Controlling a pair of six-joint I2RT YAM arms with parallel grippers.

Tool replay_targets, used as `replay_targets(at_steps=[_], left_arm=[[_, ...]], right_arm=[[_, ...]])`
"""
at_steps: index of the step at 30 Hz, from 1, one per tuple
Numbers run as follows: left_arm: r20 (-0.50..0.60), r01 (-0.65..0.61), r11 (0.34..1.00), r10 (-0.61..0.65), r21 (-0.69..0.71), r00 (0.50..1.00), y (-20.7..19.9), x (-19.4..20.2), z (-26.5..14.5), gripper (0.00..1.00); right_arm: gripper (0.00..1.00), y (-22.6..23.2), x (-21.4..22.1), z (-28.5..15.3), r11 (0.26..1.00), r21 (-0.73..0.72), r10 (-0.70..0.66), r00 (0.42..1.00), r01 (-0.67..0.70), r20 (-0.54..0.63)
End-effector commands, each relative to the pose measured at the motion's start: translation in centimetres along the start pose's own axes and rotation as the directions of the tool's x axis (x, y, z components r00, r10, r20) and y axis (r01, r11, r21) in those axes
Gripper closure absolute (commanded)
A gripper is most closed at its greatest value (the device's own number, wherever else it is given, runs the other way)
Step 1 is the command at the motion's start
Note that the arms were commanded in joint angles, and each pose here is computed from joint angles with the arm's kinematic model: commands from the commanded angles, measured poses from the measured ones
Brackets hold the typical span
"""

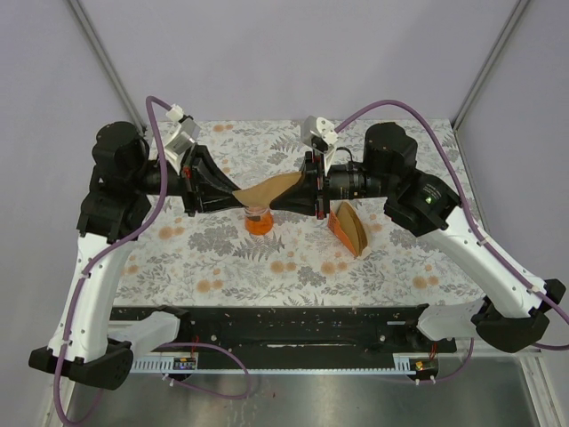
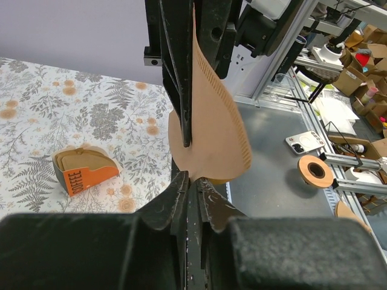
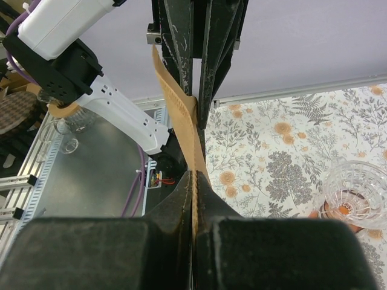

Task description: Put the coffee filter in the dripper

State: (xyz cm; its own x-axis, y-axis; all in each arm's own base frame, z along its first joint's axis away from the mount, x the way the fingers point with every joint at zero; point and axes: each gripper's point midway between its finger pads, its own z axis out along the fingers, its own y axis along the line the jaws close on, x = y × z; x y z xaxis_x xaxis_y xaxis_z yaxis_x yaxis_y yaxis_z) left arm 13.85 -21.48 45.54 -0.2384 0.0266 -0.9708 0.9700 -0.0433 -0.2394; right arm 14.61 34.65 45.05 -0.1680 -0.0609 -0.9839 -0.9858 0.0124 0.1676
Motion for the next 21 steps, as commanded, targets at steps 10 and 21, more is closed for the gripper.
replay_targets(at_steps=[10, 21], left_arm=[[0.007, -0.052, 0.998, 0.052, 0.036, 0.999, -1.3, -0.4, 0.0, 0.81], [0.013, -0.038, 0.999, 0.038, 0.025, 0.999, -1.2, -0.7, 0.1, 0.73]], right_arm=[[1.0, 0.0, -2.0, 0.2, 1.0, -0.005, -0.008, 0.998, 0.009, 0.056], [1.0, -0.4, -2.5, 1.0, 1.0, -0.018, 0.005, 0.996, -0.003, 0.09]])
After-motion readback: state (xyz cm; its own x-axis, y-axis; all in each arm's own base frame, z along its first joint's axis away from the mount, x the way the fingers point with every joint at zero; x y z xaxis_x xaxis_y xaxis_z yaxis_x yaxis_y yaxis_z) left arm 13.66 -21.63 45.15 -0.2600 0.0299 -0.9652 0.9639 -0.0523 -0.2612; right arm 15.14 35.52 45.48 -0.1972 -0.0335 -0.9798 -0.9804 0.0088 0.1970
